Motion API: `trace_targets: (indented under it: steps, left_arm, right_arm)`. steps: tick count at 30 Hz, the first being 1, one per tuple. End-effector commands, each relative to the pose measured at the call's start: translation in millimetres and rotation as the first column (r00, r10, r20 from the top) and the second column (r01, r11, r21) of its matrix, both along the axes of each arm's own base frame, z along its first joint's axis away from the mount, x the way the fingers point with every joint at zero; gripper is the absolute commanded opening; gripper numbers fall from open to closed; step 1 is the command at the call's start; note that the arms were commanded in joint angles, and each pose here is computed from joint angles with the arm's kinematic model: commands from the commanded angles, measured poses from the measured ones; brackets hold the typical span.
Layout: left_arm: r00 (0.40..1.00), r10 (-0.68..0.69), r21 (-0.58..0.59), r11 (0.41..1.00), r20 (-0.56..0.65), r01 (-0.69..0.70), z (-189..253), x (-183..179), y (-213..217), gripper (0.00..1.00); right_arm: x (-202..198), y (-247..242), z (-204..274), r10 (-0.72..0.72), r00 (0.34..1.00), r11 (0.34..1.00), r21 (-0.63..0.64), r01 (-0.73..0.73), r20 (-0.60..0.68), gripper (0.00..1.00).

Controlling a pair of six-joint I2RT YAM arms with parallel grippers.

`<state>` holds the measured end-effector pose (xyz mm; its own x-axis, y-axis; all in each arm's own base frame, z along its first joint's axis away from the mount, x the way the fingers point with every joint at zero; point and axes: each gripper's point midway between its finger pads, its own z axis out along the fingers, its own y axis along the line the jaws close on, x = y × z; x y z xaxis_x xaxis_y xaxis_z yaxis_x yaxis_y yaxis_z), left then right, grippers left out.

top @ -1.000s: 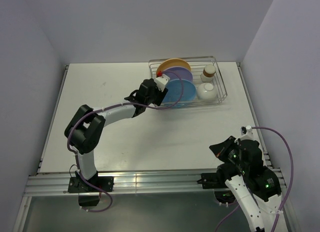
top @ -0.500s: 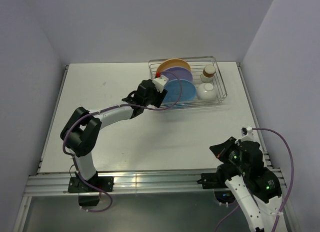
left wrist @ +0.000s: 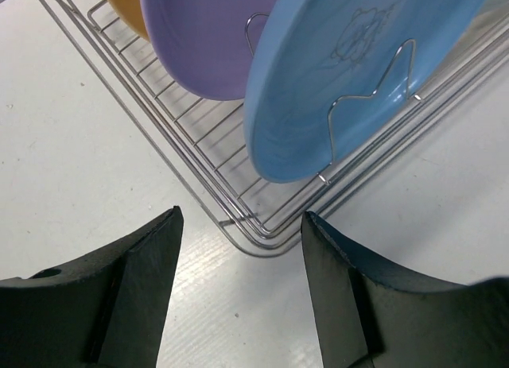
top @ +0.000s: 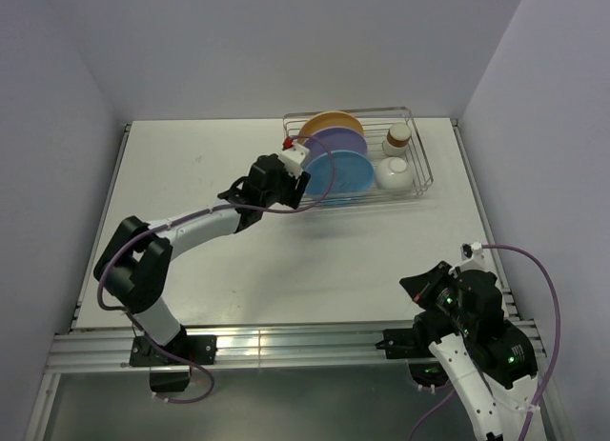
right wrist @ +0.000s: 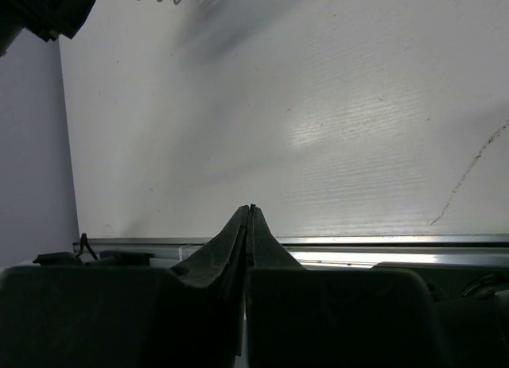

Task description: Load the mixed dishes into the dish rack

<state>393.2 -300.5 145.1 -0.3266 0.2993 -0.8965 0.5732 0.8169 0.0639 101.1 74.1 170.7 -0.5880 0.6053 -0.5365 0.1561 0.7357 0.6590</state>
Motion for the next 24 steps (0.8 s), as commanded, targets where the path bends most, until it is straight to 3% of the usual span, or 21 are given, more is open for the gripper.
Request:
trace_targets:
  steps: [1, 13, 18, 24]
  left_arm:
    - [1.0, -0.01, -0.104, 0.994, 0.022, 0.012, 32.7, -10.0, -2.4, 0.67]
    - [0.997, -0.071, -0.357, 0.931, 0.03, 0.077, 83.0, -56.3, 0.3, 0.68]
    - [0.993, -0.108, -0.486, 0.866, 0.039, 0.113, 104.1, -87.1, 7.0, 0.69]
    - [0.98, -0.181, -0.643, 0.741, 0.087, 0.194, 136.0, -127.1, 15.7, 0.71]
  right_arm:
    - [2.0, -0.4, -3.0, -0.014, 1.0, 1.0, 0.008, 0.014, 0.0, 0.0]
    - [15.2, -2.4, 1.8, -0.057, 0.998, 0.998, 0.016, 0.057, 0.026, 0.0]
    - [26.7, -0.5, 13.3, -0.078, 0.995, 0.996, 0.041, 0.075, 0.059, 0.0]
    - [46.2, 12.5, 10.8, -0.048, 0.997, 0.997, 0.063, 0.044, 0.062, 0.0]
